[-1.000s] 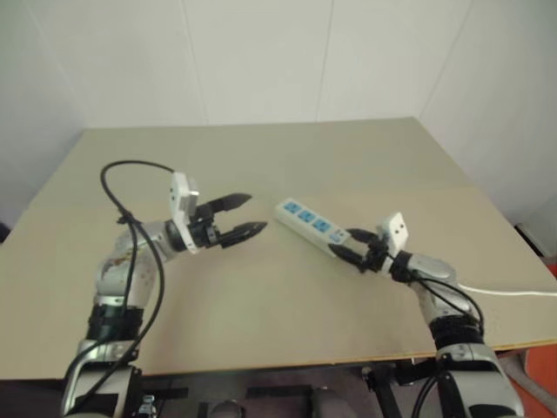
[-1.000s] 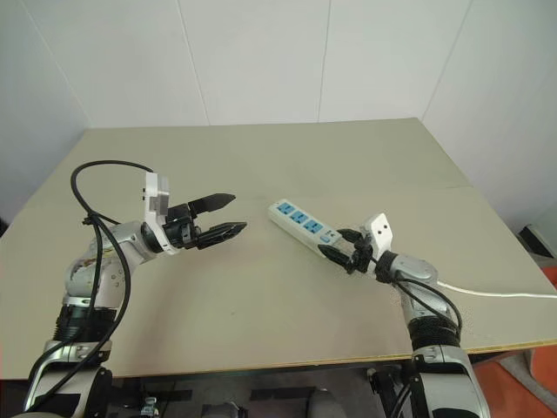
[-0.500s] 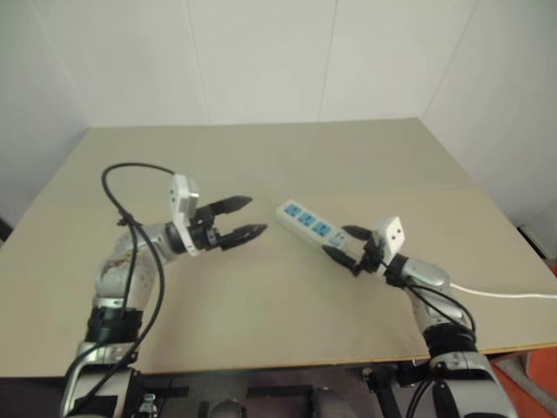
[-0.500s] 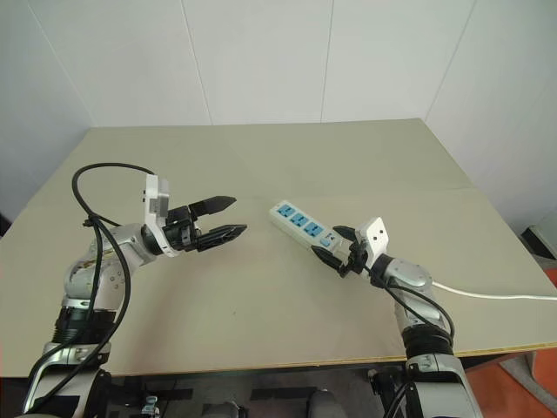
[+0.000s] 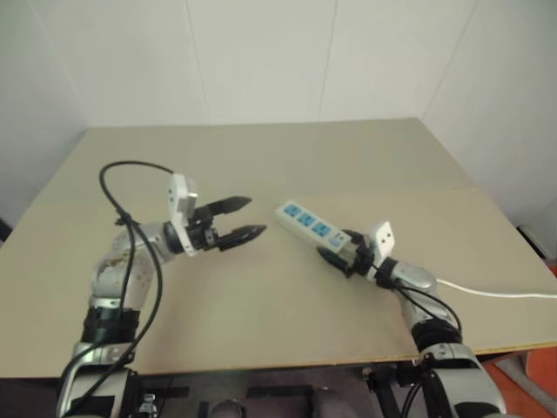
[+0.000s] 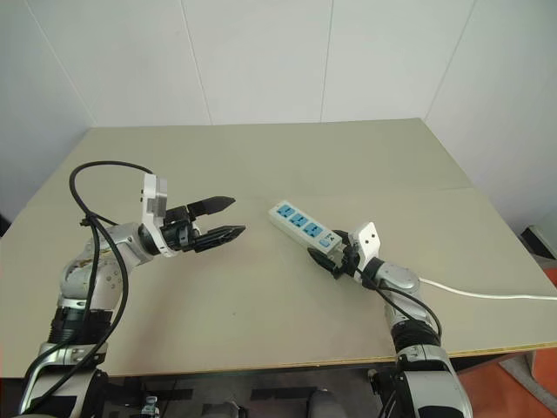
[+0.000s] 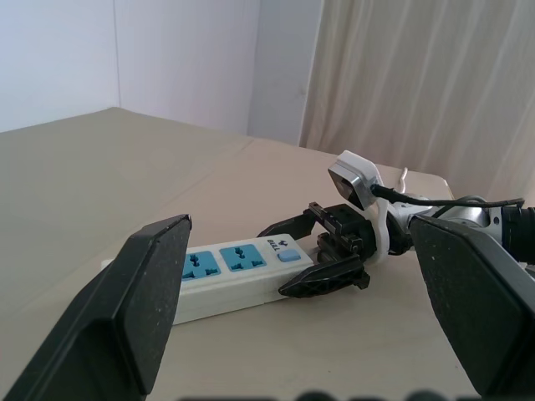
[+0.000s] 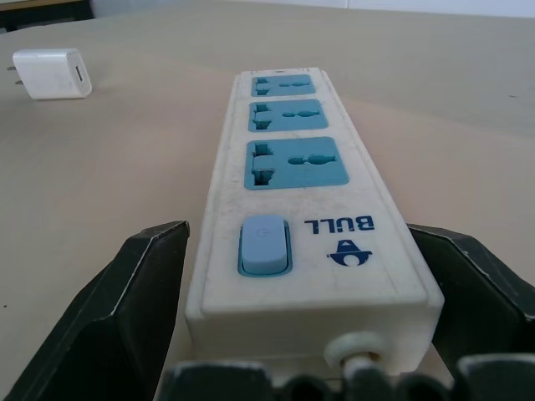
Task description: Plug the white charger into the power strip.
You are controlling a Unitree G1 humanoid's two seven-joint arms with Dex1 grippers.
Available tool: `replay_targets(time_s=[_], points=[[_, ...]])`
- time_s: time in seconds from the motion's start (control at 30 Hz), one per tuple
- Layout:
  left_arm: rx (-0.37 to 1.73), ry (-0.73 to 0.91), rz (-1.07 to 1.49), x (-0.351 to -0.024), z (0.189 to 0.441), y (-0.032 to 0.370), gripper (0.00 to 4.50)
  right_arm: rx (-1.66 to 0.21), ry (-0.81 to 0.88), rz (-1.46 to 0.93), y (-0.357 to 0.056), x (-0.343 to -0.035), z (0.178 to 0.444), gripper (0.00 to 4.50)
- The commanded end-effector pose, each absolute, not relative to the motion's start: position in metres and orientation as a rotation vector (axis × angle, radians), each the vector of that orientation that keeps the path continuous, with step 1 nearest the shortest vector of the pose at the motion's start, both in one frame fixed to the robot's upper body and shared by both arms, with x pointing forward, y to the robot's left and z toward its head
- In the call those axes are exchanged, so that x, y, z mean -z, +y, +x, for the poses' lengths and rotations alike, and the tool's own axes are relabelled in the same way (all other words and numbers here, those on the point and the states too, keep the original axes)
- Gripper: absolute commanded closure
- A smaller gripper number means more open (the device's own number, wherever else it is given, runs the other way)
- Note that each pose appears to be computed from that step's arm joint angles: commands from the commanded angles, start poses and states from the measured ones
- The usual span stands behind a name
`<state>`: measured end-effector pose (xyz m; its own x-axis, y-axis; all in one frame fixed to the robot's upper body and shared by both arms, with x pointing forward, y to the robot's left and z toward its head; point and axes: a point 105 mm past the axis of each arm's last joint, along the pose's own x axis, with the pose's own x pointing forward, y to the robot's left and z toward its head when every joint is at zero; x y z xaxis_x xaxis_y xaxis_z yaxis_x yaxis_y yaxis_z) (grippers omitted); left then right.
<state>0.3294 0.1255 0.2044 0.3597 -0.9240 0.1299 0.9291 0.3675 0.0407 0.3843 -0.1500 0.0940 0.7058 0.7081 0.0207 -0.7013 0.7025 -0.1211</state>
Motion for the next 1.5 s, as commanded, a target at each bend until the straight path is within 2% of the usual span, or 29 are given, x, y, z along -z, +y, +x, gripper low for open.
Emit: replay_targets(time_s=[0.03,0.37,0.47,0.5,0.53,0.8,1.03,1.23,1.3,1.4,1.5], points=[[1.205,-0.193,-0.028,-0.218,0.324,0.127,0.00,-0.782,-0.124,-0.109,-0.151,-0.108,0.388,0.03],[1.206,-0.193,-0.031,-0.216,0.325,0.126,0.00,-0.773,-0.113,-0.075,-0.152,-0.103,0.388,0.03],[1.205,-0.192,-0.030,-0.216,0.326,0.126,0.00,-0.773,-0.107,-0.066,-0.152,-0.101,0.388,0.63],[1.203,-0.192,-0.030,-0.215,0.326,0.126,0.00,-0.772,-0.106,-0.064,-0.152,-0.100,0.388,0.99],[1.202,-0.191,-0.030,-0.215,0.326,0.126,0.00,-0.770,-0.107,-0.063,-0.152,-0.100,0.388,1.10],[1.203,-0.186,-0.026,-0.214,0.325,0.127,0.00,-0.802,-0.126,-0.079,-0.150,-0.102,0.383,1.10],[1.145,-0.146,0.062,-0.218,0.329,0.150,0.00,-1.047,-0.137,-0.064,-0.139,-0.113,0.355,1.10],[0.986,0.034,0.231,-0.216,0.351,0.168,0.00,-1.204,-0.073,-0.139,-0.128,-0.114,0.336,1.10],[0.943,0.104,0.294,-0.221,0.361,0.177,0.00,-1.224,-0.057,-0.167,-0.124,-0.115,0.335,1.10],[0.857,0.156,0.300,-0.248,0.383,0.193,0.00,-1.234,-0.016,-0.215,-0.116,-0.115,0.338,1.10],[0.799,0.304,0.383,-0.252,0.399,0.207,0.00,-1.227,0.010,-0.236,-0.109,-0.116,0.343,1.10]])
